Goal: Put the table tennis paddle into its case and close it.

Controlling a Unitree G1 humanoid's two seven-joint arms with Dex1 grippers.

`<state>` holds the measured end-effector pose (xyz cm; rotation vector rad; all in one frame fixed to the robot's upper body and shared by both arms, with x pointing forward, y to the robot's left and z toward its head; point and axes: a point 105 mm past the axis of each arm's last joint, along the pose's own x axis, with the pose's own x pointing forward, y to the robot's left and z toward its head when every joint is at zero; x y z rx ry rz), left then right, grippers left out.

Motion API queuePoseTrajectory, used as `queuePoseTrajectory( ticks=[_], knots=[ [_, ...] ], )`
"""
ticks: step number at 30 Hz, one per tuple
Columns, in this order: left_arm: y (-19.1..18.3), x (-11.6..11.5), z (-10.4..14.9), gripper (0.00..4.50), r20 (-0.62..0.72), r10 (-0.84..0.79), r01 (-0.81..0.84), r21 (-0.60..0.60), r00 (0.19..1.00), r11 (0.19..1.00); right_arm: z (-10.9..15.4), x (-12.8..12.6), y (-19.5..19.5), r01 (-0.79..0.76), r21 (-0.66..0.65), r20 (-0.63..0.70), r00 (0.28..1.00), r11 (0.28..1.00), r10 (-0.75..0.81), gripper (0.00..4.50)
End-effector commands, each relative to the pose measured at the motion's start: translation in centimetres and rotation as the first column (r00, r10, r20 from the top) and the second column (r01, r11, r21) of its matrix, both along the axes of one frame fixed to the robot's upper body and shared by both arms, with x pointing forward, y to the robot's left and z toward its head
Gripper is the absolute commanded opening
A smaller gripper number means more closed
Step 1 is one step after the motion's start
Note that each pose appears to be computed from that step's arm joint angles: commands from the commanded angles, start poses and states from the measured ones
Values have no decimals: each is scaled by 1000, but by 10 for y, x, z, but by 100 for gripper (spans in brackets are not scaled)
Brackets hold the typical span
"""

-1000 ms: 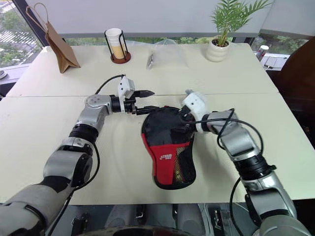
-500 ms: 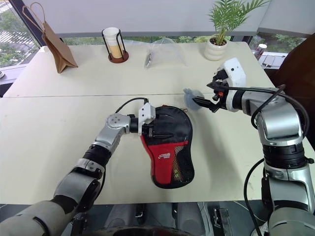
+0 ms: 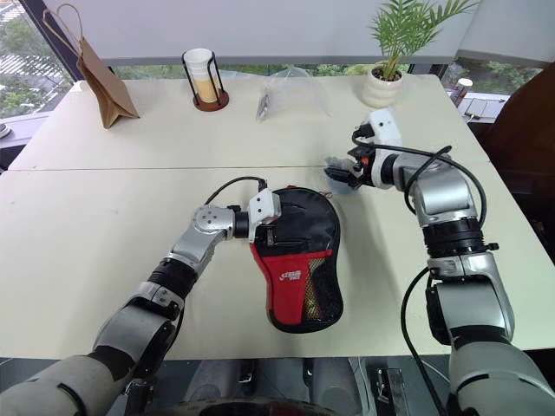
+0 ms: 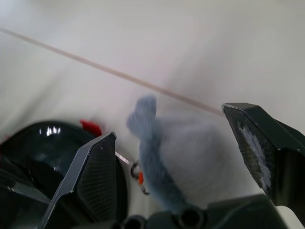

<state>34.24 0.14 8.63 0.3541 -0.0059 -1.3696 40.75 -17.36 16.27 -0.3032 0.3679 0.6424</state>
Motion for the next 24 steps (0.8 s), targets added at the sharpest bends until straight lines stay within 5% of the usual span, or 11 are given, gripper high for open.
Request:
queuePoseTrajectory(
  ticks=[1,9,12,18,24],
  knots=[
    [1,-4,-17,378,-40,12,-11,39,999,999,8,5,2,-28,-32,43,999,999,30,400],
    [1,-5,-17,378,-39,21,-20,36,999,999,-13,16,-6,9,-108,42,999,994,-5,400],
    [1,-4,-17,385,-39,26,-25,37,999,999,-14,18,-8,20,-95,46,999,995,-15,314],
    [2,-3,-19,385,-42,30,-28,44,999,999,-7,16,-13,20,-88,70,997,996,-14,36],
    [1,-3,-27,385,-63,32,-27,71,998,997,-4,4,-24,8,-172,85,996,985,7,21]
  ],
)
